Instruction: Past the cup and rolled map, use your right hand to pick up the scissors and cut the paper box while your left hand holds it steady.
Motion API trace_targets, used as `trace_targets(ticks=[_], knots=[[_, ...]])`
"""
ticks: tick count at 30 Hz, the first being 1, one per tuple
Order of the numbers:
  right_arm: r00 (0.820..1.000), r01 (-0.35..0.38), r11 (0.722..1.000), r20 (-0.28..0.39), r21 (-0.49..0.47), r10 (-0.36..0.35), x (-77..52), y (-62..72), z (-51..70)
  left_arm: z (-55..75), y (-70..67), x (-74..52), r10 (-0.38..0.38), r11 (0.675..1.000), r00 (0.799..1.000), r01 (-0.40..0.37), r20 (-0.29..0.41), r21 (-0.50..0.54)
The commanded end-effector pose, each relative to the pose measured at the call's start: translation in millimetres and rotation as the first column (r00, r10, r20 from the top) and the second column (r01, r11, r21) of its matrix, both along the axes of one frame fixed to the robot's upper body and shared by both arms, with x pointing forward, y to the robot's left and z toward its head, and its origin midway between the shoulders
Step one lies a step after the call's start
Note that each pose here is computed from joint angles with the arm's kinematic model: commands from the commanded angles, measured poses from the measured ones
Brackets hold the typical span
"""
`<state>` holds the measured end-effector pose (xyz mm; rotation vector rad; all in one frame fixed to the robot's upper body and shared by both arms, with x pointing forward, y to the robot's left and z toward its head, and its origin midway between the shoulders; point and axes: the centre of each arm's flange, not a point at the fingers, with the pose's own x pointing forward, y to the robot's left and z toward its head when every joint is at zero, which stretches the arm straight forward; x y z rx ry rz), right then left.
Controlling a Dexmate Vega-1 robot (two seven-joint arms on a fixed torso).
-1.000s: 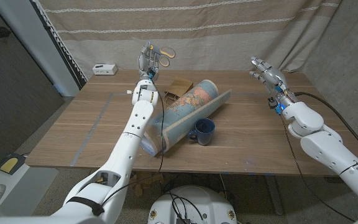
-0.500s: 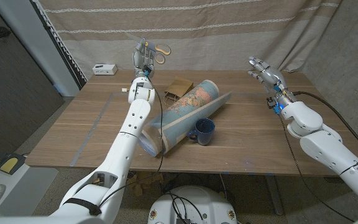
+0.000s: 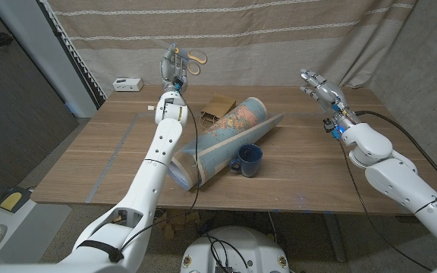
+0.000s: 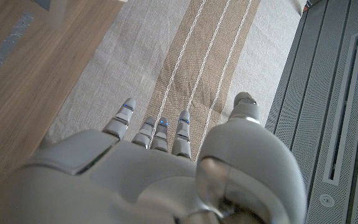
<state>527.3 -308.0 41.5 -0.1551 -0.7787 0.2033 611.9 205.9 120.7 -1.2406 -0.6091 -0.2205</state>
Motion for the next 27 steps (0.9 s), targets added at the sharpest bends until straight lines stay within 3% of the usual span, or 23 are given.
trace_targets(ticks=[1,14,27], knots=[[1.000,-0.005,1.000,-0.006,-0.012,0.005,-1.5,4.0,-0.5,2.3,-12.1,7.5,-0.074,0.997,0.997,0.074,-0.021,-0.017],[1.000,-0.015,0.999,0.005,-0.033,0.016,-2.7,6.0,2.3,2.4,-36.3,18.6,-0.135,0.990,0.990,0.132,-0.049,-0.043],[1.000,-0.023,0.999,0.004,-0.037,0.023,-5.9,5.3,2.5,-1.6,-51.5,23.3,-0.164,0.986,0.984,0.161,-0.075,-0.038]])
